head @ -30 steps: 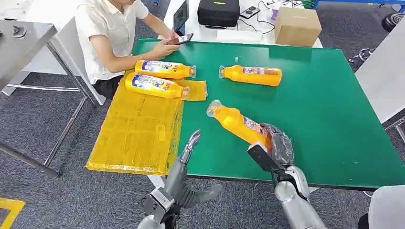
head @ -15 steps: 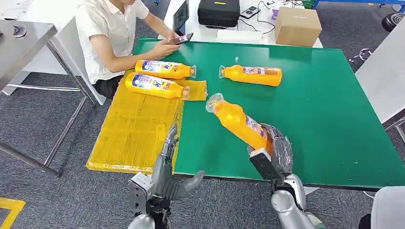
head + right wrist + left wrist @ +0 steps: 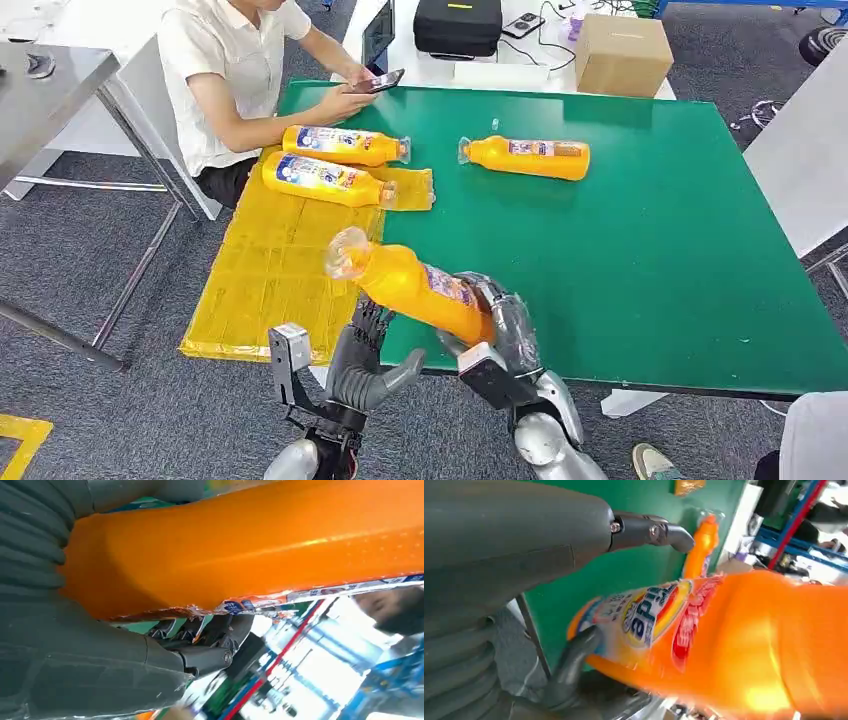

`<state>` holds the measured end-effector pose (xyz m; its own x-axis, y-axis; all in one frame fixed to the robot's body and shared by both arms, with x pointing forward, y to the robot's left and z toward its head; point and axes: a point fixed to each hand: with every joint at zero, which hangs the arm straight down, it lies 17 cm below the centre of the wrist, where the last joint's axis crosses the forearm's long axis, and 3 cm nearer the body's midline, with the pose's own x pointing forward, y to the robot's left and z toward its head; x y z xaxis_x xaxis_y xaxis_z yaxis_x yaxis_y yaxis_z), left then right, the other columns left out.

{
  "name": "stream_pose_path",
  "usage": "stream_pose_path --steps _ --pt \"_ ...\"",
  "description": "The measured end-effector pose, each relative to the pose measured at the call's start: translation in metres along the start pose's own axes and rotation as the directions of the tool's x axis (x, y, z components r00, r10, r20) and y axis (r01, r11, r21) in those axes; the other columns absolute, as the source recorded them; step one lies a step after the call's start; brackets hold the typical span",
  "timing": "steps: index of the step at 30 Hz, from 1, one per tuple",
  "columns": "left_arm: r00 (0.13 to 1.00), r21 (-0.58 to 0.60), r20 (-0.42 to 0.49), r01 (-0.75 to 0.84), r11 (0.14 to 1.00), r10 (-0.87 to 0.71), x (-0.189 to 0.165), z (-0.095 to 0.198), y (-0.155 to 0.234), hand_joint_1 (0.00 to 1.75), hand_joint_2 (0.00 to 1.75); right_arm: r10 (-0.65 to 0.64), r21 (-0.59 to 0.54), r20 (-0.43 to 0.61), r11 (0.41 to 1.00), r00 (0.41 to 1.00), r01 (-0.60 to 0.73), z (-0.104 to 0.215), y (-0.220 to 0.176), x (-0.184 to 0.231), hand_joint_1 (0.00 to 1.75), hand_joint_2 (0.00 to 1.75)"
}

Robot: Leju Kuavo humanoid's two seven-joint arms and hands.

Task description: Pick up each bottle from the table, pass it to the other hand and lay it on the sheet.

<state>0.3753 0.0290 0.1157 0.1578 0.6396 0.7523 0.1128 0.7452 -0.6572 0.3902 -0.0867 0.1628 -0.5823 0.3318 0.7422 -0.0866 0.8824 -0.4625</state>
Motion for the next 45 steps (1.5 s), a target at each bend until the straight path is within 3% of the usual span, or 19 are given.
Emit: stream_pose_path --steps 6,9,11,13,15,16,17,18,24,25,27,29,30,31,32,40,45 --pt "1.0 0.008 -0.003 -0.011 1.0 0.011 -0.001 -0.002 0.001 0.0 1.75 -0.033 0.021 0.026 0.999 0.999 0.033 -0.001 0.013 0.014 1.33 1.75" --pt "0.999 0.01 0.036 -0.006 1.0 0.005 0.006 -0.004 0.0 0.0 1.75 -0.055 0.041 0.032 0.998 0.998 0.054 0.0 0.02 0.019 1.36 1.75" --pt "0.997 0.004 0.077 -0.002 1.0 0.001 0.015 -0.007 -0.005 0.0 1.75 -0.067 0.057 0.037 0.996 0.997 0.064 0.001 0.026 0.022 1.27 1.75" --pt "0.992 0.006 0.127 -0.006 1.0 0.005 0.028 -0.01 -0.009 0.0 1.75 -0.086 0.092 0.039 0.992 0.995 0.082 0.003 0.036 0.026 1.45 1.75" --pt "0.988 0.008 0.146 -0.041 0.999 0.039 0.036 -0.013 -0.012 0.0 1.75 -0.107 0.132 0.036 0.986 0.994 0.101 0.005 0.047 0.03 1.48 1.75" --pt "0.987 0.007 0.148 -0.059 0.998 0.058 0.039 -0.014 -0.012 0.12 1.75 -0.116 0.15 0.034 0.983 0.993 0.109 0.006 0.052 0.031 1.45 1.75" --pt "0.985 0.006 0.156 -0.072 0.997 0.071 0.042 -0.014 -0.012 1.64 1.75 -0.129 0.166 0.028 0.978 0.991 0.123 0.007 0.056 0.032 1.47 1.75" --pt "0.982 0.007 0.173 -0.075 0.997 0.073 0.046 -0.014 -0.012 1.75 1.75 -0.143 0.18 0.022 0.974 0.989 0.137 0.008 0.06 0.032 1.47 1.75" --pt "0.966 0.02 0.252 -0.063 0.998 0.056 0.063 -0.009 -0.007 1.75 1.75 -0.219 0.251 -0.012 0.944 0.976 0.215 0.011 0.078 0.036 1.47 1.75" --pt "0.964 0.02 0.26 -0.062 0.998 0.055 0.065 -0.009 -0.007 1.75 1.75 -0.221 0.257 -0.012 0.942 0.975 0.217 0.011 0.08 0.037 1.4 1.75" --pt "0.962 0.023 0.267 -0.062 0.998 0.054 0.067 -0.008 -0.005 1.75 1.75 -0.224 0.265 -0.012 0.939 0.975 0.219 0.01 0.082 0.037 1.08 1.75" --pt "0.962 0.024 0.268 -0.067 0.997 0.059 0.068 -0.007 -0.004 1.75 1.75 -0.228 0.272 -0.013 0.936 0.974 0.223 0.01 0.084 0.037 1.08 1.75" --pt "0.962 0.022 0.267 -0.071 0.997 0.063 0.068 -0.007 -0.004 1.75 1.75 -0.23 0.273 -0.013 0.935 0.973 0.225 0.01 0.084 0.038 0.51 1.75" --pt "0.961 0.02 0.267 -0.075 0.997 0.067 0.069 -0.008 -0.004 1.75 1.75 -0.232 0.274 -0.014 0.934 0.973 0.227 0.01 0.085 0.038 0.09 1.75" --pt "0.962 0.02 0.266 -0.078 0.997 0.07 0.069 -0.008 -0.003 1.75 1.75 -0.233 0.277 -0.015 0.933 0.972 0.228 0.01 0.086 0.038 0.0 1.75" --pt "0.965 0.015 0.228 -0.134 0.991 0.127 0.068 -0.012 0.001 1.75 1.75 -0.25 0.299 -0.048 0.92 0.967 0.253 0.021 0.095 0.033 0.0 1.75" --pt "0.965 0.089 0.258 -0.074 0.993 0.049 0.076 -0.016 0.015 1.75 1.75 -0.246 0.262 -0.069 0.931 0.967 0.256 0.03 0.096 0.03 0.0 1.75"
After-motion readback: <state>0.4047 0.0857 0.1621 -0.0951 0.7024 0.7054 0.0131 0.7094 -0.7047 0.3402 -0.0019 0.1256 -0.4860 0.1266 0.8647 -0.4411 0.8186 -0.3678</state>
